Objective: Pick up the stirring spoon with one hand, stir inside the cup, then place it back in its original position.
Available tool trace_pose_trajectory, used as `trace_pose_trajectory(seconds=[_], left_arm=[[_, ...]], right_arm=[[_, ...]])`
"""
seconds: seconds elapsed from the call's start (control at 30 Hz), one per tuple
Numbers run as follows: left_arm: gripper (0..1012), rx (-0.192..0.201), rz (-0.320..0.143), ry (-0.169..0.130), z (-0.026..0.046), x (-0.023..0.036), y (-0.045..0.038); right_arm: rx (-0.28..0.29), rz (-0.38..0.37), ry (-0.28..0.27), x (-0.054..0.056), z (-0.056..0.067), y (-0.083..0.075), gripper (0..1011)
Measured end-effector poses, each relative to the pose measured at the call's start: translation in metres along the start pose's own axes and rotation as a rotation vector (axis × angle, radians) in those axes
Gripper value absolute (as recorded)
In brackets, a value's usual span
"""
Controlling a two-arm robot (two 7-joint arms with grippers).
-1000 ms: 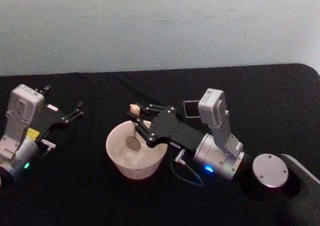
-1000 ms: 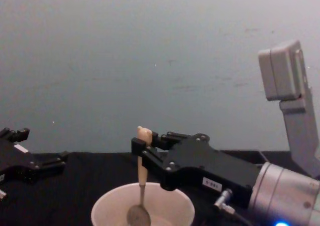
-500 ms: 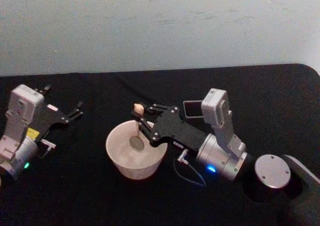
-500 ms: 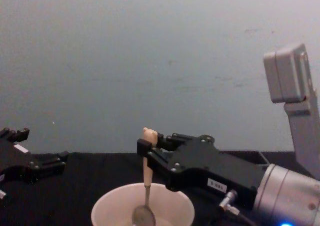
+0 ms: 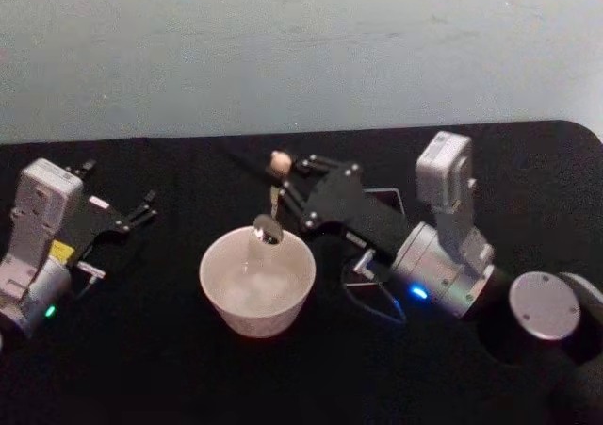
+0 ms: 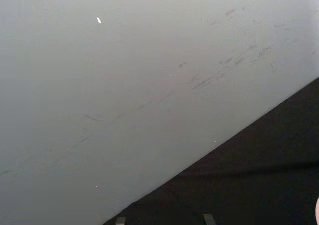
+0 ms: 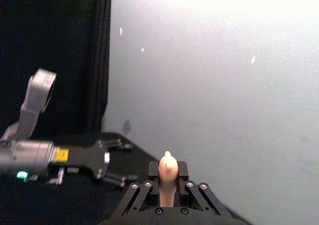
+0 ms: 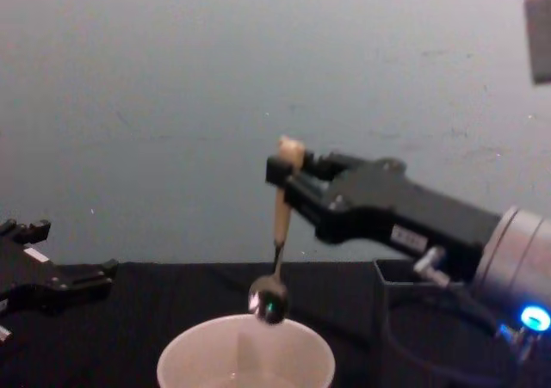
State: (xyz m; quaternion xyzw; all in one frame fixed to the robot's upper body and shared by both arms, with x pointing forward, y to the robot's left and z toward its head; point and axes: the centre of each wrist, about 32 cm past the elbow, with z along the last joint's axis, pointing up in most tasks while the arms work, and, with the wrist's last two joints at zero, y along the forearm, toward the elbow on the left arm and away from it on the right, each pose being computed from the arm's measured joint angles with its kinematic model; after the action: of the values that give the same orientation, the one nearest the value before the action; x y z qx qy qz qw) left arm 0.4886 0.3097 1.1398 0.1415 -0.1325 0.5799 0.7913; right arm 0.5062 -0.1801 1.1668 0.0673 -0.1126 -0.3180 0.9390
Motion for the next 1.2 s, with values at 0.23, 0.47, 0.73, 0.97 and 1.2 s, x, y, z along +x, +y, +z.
trace_pose_trajectory(seconds=[0.23, 0.47, 0.73, 0.97, 1.2], left_arm=[[1001, 0.0, 0.0, 0.0, 0.0, 0.0, 0.0], [1002, 0.0, 0.0, 0.0, 0.0, 0.0, 0.0], [1001, 0.0, 0.0, 0.0, 0.0, 0.0, 0.0], [1001, 0.0, 0.0, 0.0, 0.0, 0.0, 0.0], [1001, 0.0, 0.0, 0.0, 0.0, 0.0, 0.0]], right_arm=[[0.053, -0.025, -0.009, 0.01, 0.022, -0.006, 211], [0.101, -0.062, -0.032, 0.027, 0.048, -0.02, 211], [0.073, -0.125, -0.057, 0.039, 0.064, -0.042, 211], [0.015, -0.165, -0.049, 0.039, 0.067, -0.055, 211], [-0.055, -0.195, -0.026, 0.037, 0.063, -0.061, 211]])
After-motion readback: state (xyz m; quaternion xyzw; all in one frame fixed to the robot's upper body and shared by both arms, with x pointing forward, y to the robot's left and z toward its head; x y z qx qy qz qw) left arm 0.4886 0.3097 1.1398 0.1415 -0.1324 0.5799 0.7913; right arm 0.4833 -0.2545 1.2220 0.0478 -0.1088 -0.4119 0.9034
